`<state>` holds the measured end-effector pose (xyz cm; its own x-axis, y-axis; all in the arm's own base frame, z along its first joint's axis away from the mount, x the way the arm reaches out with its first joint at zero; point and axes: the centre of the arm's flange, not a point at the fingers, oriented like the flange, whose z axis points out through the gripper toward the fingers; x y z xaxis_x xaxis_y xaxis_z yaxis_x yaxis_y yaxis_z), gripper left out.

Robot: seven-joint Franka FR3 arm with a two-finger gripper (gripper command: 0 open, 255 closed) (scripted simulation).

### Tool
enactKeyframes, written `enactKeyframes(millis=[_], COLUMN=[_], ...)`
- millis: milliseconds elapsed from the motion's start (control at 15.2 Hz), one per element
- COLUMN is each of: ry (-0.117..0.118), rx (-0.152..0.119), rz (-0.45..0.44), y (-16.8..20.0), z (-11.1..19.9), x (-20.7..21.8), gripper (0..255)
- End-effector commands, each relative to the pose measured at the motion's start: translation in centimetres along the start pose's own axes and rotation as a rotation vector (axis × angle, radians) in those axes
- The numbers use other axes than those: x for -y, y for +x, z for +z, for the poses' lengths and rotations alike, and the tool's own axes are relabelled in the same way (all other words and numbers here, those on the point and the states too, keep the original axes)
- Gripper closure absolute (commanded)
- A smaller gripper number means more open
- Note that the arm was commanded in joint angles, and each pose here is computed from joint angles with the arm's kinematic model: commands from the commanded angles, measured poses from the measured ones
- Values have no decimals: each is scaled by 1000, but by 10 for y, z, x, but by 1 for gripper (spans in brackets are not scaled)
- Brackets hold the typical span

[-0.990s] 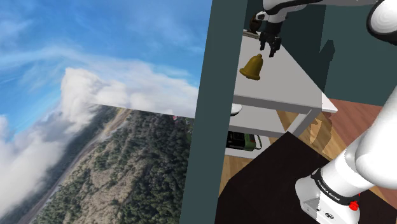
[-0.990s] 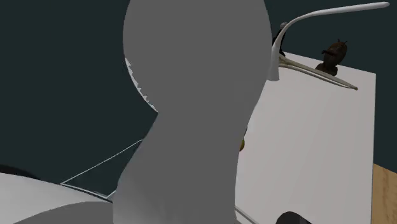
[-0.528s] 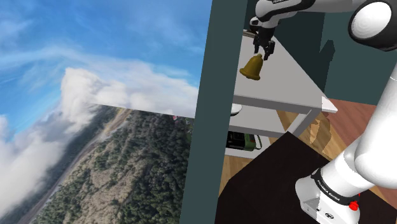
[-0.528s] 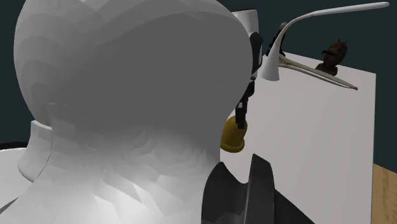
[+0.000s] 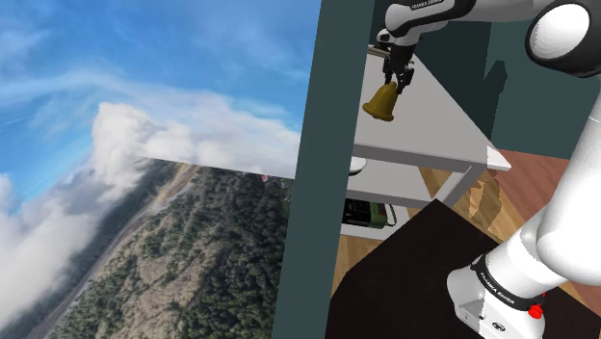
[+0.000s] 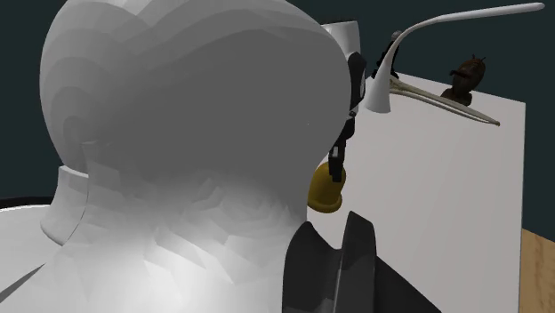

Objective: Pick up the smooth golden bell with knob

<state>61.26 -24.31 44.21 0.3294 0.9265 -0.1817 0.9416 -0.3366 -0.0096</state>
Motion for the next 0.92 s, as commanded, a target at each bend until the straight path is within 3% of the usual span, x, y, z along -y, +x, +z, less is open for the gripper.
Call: enactKeyframes(millis=[0, 264, 858], ry=[3, 3, 3], rx=[0, 0, 0], rz=[-1, -1, -1], y=[1, 0, -8], z=[2, 3, -44], x=[0, 1, 1], gripper=[255, 255, 255])
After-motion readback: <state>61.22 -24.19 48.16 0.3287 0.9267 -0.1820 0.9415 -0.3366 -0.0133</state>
